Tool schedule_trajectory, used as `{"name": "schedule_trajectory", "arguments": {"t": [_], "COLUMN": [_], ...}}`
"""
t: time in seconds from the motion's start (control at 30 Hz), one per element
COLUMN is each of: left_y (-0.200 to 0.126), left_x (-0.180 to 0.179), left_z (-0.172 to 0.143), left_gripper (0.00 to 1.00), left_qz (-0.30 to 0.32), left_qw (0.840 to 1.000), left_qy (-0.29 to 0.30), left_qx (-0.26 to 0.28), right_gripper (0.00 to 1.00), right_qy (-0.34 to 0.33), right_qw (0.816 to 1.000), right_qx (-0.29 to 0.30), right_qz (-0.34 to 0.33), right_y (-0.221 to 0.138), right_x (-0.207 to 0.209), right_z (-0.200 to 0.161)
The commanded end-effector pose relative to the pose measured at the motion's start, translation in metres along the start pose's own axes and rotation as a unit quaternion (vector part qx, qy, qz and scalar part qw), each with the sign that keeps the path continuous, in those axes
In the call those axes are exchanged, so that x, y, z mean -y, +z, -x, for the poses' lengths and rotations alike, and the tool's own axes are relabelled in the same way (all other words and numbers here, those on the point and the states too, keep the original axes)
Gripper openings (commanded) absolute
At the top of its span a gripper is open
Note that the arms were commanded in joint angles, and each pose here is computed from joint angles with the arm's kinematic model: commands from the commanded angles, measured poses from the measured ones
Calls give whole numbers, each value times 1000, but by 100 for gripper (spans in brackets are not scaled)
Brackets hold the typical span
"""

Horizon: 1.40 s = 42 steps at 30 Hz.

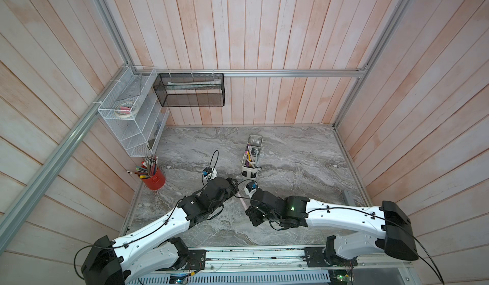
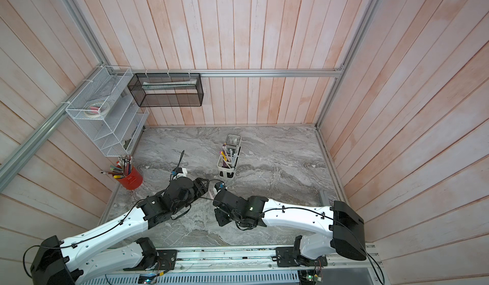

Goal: Place the toothbrush into the toothbrush holder
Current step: Place the toothbrush in the toothbrush holder.

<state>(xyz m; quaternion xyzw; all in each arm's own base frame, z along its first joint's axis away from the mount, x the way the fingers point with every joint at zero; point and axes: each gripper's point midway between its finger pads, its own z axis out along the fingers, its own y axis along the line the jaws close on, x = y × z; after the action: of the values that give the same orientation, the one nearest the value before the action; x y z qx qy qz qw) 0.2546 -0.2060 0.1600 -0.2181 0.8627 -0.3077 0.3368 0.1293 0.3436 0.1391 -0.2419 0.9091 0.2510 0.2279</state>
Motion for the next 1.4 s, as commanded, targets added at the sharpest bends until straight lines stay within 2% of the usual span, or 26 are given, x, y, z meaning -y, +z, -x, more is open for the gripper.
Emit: {"name": "schedule_trajectory", "arguments": {"t": [0.0,0.2,0.27,0.43,0.5,0.67,0.77,1.13,1.27,1.37], "left_y": [4,3,2,3,4,5,4,2,3,1], "left_x": [3,9,11,7,7,5,7,9,9,11], "left_z": [-1,2,3,-3,-4,-7,-4,1,0,4], "left_gripper": [70,58,51,39,31,27,18,11,4,2], "left_qz": [-15,-31,-35,-36,-40,-41,-43,-45,-44,-44], "left_qw": [999,998,998,998,997,997,997,997,997,998], "left_qy": [-30,-49,-51,-56,-61,-61,-61,-60,-58,-53], "left_qx": [-3,4,5,-4,-7,-10,-5,4,4,9], "right_gripper": [3,3,3,3,3,2,2,2,2,2], "right_qy": [0,-3,-1,4,5,4,4,6,6,6], "right_qw": [1000,999,999,999,999,999,999,999,999,999], "right_qx": [17,19,22,34,34,32,29,22,21,21], "right_qz": [18,30,30,32,35,37,39,42,43,41], "right_y": [-8,-10,-11,-15,-14,-13,-12,-8,-7,-6], "right_x": [-11,-17,-17,-16,-18,-19,-19,-18,-18,-17], "right_z": [11,10,11,15,15,14,13,8,7,6]}}
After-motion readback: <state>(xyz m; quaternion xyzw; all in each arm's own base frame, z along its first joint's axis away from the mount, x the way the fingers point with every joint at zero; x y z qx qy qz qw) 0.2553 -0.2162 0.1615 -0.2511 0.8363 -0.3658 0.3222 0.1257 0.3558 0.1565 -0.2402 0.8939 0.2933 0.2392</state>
